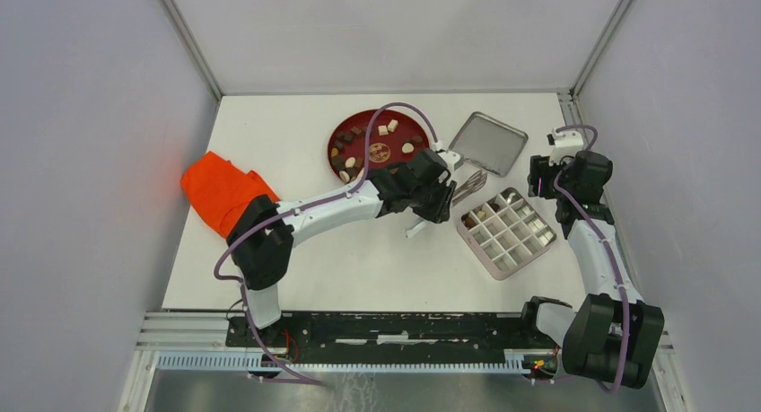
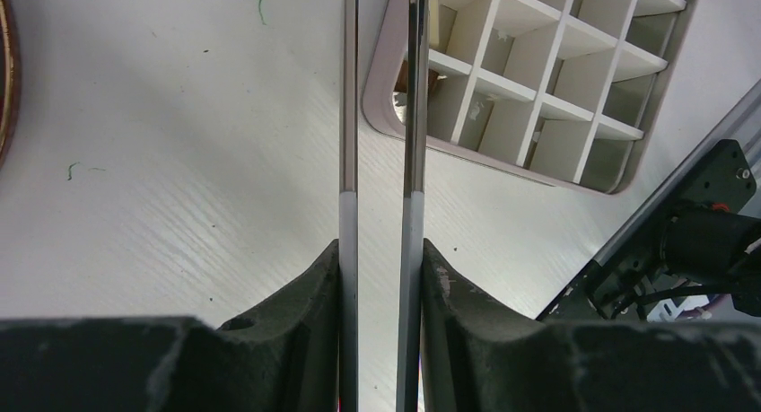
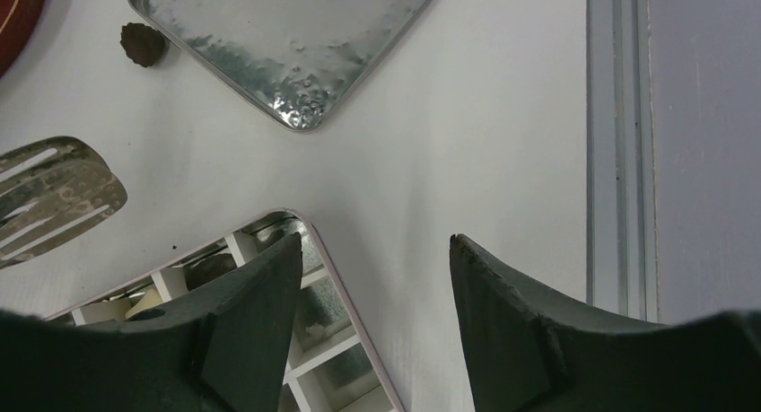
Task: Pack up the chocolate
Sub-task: Pick up the fake chocolate from the center of the board.
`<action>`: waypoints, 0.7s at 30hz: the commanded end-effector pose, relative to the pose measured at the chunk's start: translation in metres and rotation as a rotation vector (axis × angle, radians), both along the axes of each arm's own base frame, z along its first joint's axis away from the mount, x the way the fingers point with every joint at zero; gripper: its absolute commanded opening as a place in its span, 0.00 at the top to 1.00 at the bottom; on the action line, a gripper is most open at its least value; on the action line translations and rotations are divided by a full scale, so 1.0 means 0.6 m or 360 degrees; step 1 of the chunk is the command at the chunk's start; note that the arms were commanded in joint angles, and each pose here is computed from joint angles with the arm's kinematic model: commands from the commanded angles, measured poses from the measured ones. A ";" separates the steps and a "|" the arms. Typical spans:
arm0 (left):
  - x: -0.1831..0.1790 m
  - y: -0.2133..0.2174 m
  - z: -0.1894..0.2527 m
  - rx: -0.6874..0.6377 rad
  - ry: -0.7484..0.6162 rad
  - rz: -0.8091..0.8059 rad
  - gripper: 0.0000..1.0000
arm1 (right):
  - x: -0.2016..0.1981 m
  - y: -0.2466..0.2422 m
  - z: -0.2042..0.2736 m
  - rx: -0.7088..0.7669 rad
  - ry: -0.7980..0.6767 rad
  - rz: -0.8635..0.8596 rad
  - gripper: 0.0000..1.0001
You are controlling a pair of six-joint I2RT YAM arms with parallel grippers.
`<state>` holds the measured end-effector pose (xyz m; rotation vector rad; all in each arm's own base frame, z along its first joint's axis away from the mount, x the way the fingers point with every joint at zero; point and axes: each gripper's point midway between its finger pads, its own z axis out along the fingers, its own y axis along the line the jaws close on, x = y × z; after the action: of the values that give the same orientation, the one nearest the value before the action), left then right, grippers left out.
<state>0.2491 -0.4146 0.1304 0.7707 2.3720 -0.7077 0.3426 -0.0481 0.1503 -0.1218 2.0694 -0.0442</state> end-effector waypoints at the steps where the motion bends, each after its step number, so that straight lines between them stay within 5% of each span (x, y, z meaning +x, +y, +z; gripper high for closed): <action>1: 0.034 0.018 0.058 -0.0038 -0.0186 0.0025 0.98 | 0.012 0.005 0.024 -0.0008 -0.0056 0.0043 0.33; 14: 0.120 0.079 -0.004 0.0177 -0.0135 0.0151 0.89 | 0.012 0.007 0.025 -0.0003 -0.0058 0.0056 0.33; 21: 0.164 0.078 -0.016 0.0238 -0.0131 0.0143 0.74 | 0.012 0.007 0.023 -0.0003 -0.0055 0.0057 0.33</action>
<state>0.3270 -0.3584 0.1029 0.6644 2.4666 -0.4728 0.3411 -0.0441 0.1467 -0.1369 2.0821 -0.0197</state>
